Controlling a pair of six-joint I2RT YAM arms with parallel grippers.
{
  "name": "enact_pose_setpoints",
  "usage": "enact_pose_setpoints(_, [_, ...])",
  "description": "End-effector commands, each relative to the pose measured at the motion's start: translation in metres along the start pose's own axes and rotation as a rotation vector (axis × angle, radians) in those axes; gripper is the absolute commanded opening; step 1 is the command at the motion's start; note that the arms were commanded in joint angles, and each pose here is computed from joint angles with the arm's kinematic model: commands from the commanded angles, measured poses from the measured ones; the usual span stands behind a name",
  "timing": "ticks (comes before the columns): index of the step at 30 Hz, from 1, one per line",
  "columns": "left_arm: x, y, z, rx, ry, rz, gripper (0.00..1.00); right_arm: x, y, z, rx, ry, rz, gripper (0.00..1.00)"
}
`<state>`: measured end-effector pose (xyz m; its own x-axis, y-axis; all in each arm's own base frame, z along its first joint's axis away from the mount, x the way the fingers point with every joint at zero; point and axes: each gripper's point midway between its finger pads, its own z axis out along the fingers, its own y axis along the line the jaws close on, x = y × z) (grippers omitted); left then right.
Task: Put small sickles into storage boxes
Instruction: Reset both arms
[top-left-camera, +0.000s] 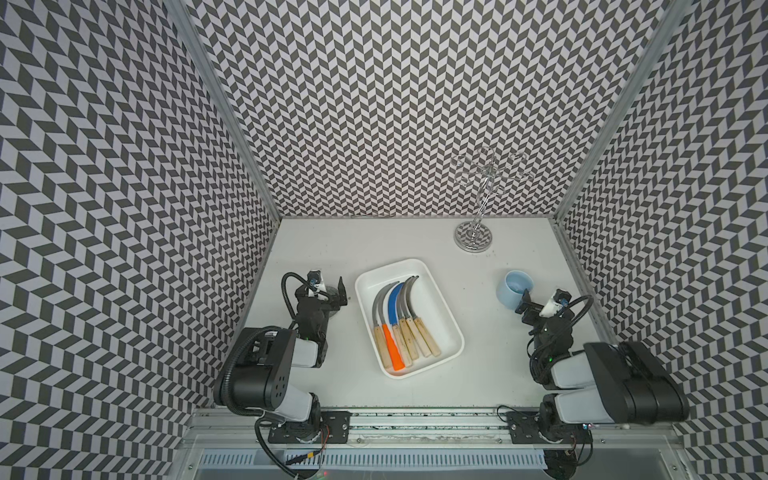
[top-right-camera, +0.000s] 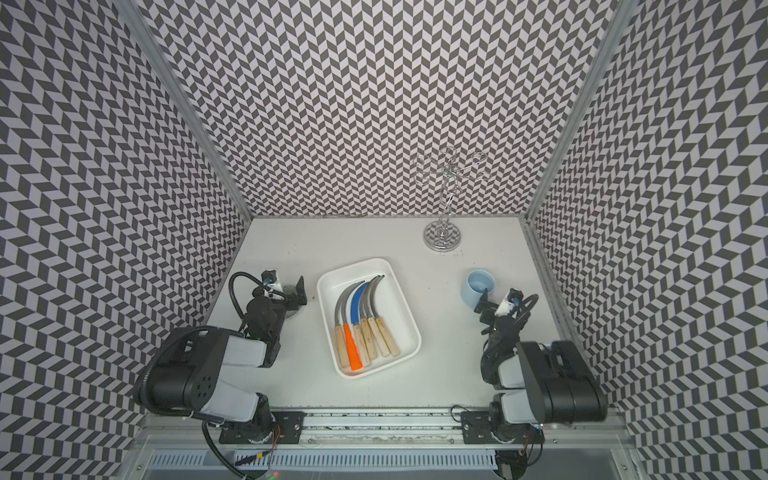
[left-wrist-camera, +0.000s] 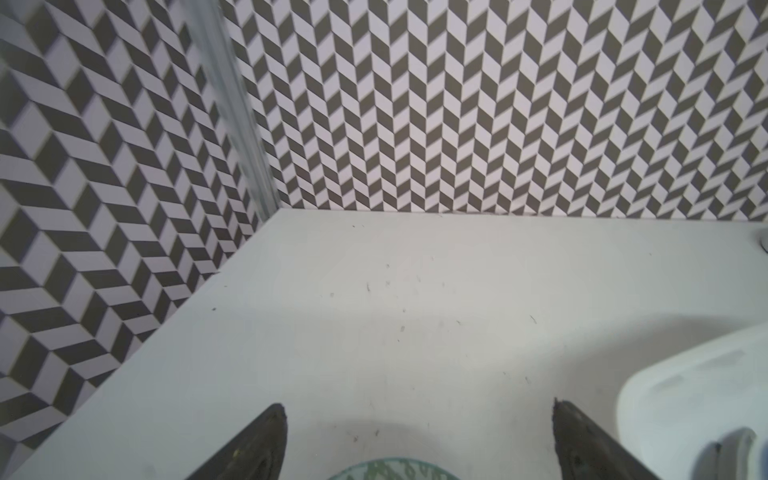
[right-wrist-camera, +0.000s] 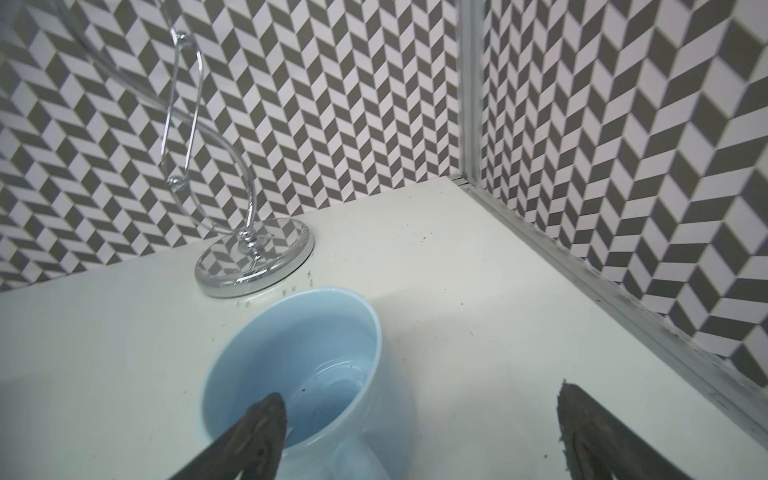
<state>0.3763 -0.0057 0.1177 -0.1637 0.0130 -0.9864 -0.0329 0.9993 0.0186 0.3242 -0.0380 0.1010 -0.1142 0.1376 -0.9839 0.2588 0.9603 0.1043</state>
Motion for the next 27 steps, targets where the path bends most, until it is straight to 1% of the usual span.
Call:
enact_pose_setpoints(1, [-0.026, 0.0, 0.007, 0.054, -0.091, 0.004, 1.0, -0.072, 0.027, -0.013, -0.143, -0.311, 0.015, 1.0])
enact_pose_setpoints(4, [-0.028, 0.0, 0.006, 0.056, -0.111, 0.002, 0.99, -0.053, 0.035, 0.02, -0.133, -0.139, -0.024, 1.0])
enact_pose_setpoints(5, [-0.028, 0.0, 0.006, 0.056, -0.107, 0.001, 0.99, -0.052, 0.038, 0.029, -0.137, -0.128, -0.029, 1.0])
enact_pose_setpoints(6, [-0.028, 0.0, 0.006, 0.057, -0.102, 0.002, 1.0, -0.052, 0.041, 0.035, -0.138, -0.136, -0.041, 1.0])
enact_pose_setpoints(7, [-0.029, 0.001, 0.006, 0.056, -0.106, 0.002, 0.99, -0.055, 0.041, 0.031, -0.127, -0.161, -0.038, 1.0])
enact_pose_setpoints(11, [-0.028, 0.0, 0.006, 0.057, -0.106, 0.002, 1.0, -0.05, 0.042, 0.035, -0.125, -0.122, -0.046, 1.0])
enact_pose_setpoints(15, [-0.028, 0.0, 0.006, 0.057, -0.105, 0.002, 0.99, -0.054, 0.041, 0.032, -0.128, -0.154, -0.041, 1.0])
enact_pose_setpoints(22, [-0.026, 0.0, 0.01, 0.062, -0.092, 0.001, 1.0, -0.054, 0.041, 0.032, -0.127, -0.152, -0.042, 1.0])
enact_pose_setpoints(27, [-0.029, 0.0, 0.006, 0.055, -0.11, 0.003, 1.0, -0.054, 0.041, 0.031, -0.127, -0.152, -0.041, 1.0])
